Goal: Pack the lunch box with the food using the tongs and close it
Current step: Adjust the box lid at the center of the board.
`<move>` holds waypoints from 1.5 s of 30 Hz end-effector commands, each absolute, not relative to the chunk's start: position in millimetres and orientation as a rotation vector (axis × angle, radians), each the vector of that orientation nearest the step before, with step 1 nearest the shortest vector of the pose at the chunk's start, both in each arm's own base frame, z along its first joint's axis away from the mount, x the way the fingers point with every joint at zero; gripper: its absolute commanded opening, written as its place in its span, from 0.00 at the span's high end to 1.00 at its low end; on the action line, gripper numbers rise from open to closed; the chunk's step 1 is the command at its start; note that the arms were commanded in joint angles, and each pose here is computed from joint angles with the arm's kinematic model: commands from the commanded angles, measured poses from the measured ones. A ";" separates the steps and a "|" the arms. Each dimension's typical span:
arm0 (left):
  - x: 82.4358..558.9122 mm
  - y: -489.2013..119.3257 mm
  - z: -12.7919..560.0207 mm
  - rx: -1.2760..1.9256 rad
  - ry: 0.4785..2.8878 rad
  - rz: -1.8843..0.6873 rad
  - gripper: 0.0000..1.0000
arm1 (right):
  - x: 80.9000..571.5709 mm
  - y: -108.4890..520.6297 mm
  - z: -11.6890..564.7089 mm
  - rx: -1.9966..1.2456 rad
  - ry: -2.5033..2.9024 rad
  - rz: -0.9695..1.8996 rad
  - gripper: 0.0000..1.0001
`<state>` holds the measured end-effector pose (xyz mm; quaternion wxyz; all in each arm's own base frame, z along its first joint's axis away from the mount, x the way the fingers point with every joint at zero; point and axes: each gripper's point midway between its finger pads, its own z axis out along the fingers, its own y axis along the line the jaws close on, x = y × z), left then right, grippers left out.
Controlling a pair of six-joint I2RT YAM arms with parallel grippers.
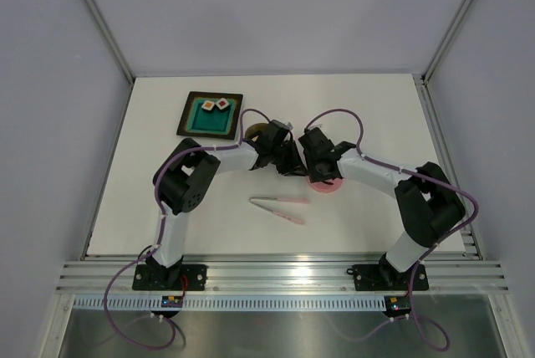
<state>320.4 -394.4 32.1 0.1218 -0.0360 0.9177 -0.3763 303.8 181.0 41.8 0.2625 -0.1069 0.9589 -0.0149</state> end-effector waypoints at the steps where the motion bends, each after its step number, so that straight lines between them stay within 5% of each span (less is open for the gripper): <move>1: 317.1 -390.0 16.2 -0.112 2.713 -1.081 0.84 | 315.6 176.5 70.3 -0.210 2.485 -0.064 0.59; 13: 316.1 -387.8 15.3 -0.114 2.712 -1.079 0.84 | 318.4 169.6 72.4 -0.193 2.470 -0.115 0.62; 27: 316.8 -387.2 14.2 -0.121 2.712 -1.082 0.84 | 312.7 192.0 69.7 -0.365 2.496 -0.013 0.49; 45: 316.6 -385.4 11.6 -0.127 2.719 -1.077 0.84 | 322.0 168.0 68.9 -0.272 2.471 -0.202 0.58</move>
